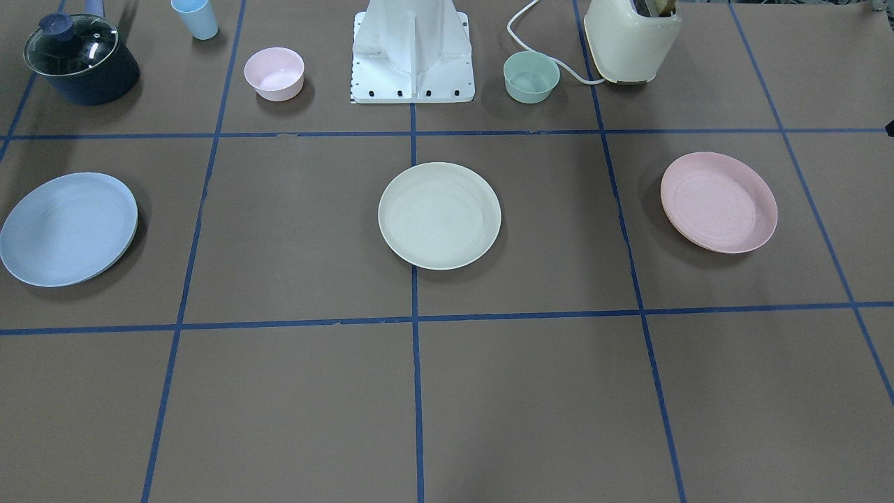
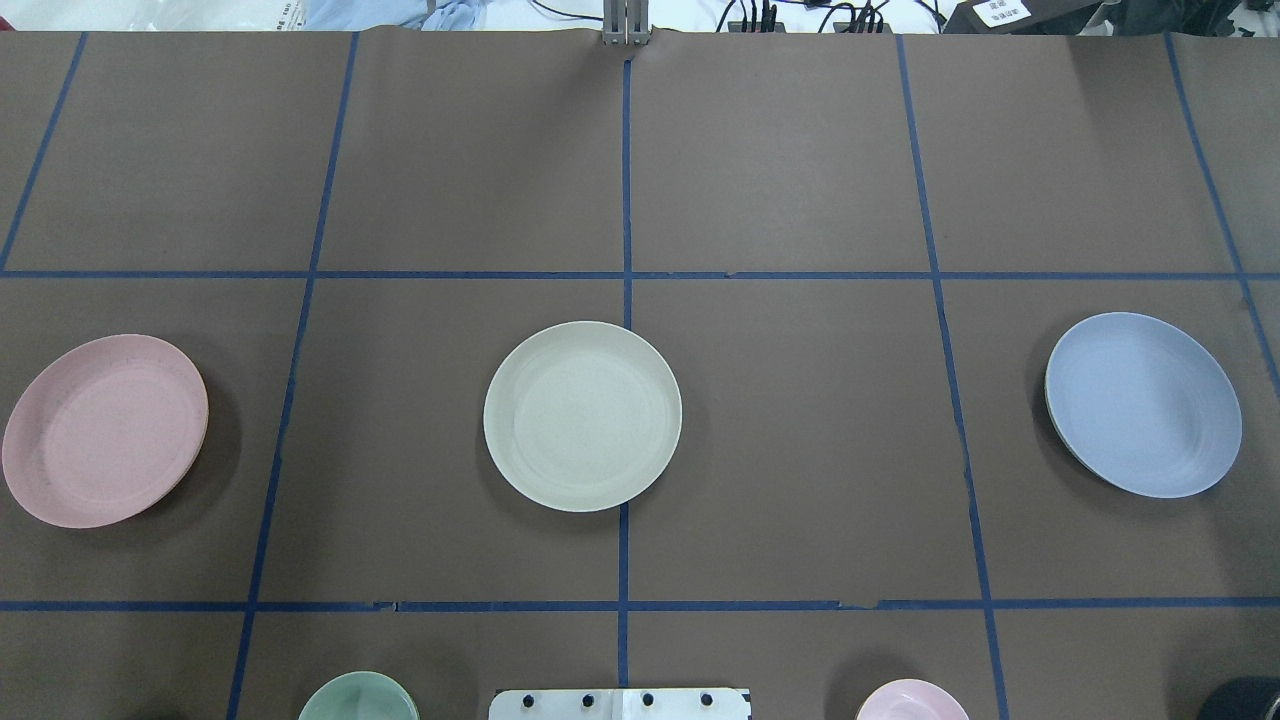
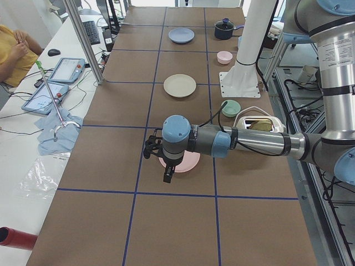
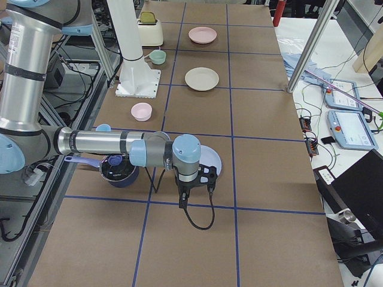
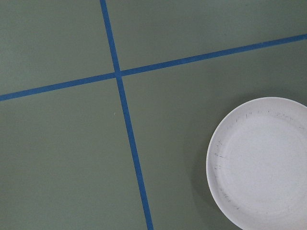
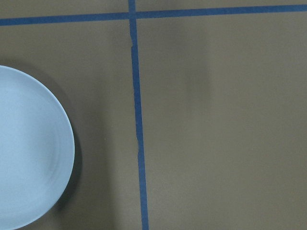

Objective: Stack three plates with pink and blue

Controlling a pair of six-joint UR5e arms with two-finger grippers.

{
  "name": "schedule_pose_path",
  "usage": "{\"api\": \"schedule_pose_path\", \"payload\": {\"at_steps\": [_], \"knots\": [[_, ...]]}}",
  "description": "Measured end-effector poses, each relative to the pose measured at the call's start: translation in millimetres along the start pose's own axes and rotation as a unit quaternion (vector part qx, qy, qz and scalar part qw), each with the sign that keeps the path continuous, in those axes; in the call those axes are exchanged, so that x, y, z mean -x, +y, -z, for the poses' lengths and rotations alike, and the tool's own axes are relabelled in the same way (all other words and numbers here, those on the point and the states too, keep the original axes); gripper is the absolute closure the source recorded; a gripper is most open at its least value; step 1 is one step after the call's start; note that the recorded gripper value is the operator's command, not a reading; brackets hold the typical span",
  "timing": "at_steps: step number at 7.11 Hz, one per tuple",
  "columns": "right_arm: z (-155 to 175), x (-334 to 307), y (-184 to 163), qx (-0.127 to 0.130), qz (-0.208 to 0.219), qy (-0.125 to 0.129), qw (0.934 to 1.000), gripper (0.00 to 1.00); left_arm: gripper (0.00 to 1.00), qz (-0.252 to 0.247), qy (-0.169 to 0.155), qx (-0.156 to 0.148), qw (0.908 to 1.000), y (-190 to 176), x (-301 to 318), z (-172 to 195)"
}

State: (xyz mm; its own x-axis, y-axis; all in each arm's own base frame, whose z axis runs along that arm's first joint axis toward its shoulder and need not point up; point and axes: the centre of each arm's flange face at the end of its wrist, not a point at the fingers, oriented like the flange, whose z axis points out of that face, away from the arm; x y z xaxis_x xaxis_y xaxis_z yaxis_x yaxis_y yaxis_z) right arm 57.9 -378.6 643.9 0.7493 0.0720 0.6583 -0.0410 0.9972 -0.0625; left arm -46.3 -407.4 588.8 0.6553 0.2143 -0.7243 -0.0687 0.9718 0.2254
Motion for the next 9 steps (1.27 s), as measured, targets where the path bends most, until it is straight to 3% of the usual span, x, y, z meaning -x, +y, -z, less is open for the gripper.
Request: {"api": "schedule_pose_path", "payload": {"at_steps": [4,5,7,8,9], "knots": [[5,5,-1,-0.011,0.010,-0.004,0.9999,0.00,0.00,-0.016,0.000,-0.017,0.9997,-5,-17,16],[10,10,-3,-0.029,0.029,-0.007,0.9991,0.00,0.00,-0.022,-0.001,-0.021,0.9995,-7,-21,20],[27,24,-9,-0.099,0.088,-0.012,0.9911,0.00,0.00,0.001,0.002,-0.042,0.9991,-26,-30,33],[36,32,-12,-0.130,0.113,-0.015,0.9849,0.00,0.00,0.044,0.005,-0.083,0.9955,-55,-44,57],[46,42,-14,-0.150,0.123,-0.019,0.9807,0.00,0.00,0.053,0.013,-0.135,0.9894,-80,-58,79]]}}
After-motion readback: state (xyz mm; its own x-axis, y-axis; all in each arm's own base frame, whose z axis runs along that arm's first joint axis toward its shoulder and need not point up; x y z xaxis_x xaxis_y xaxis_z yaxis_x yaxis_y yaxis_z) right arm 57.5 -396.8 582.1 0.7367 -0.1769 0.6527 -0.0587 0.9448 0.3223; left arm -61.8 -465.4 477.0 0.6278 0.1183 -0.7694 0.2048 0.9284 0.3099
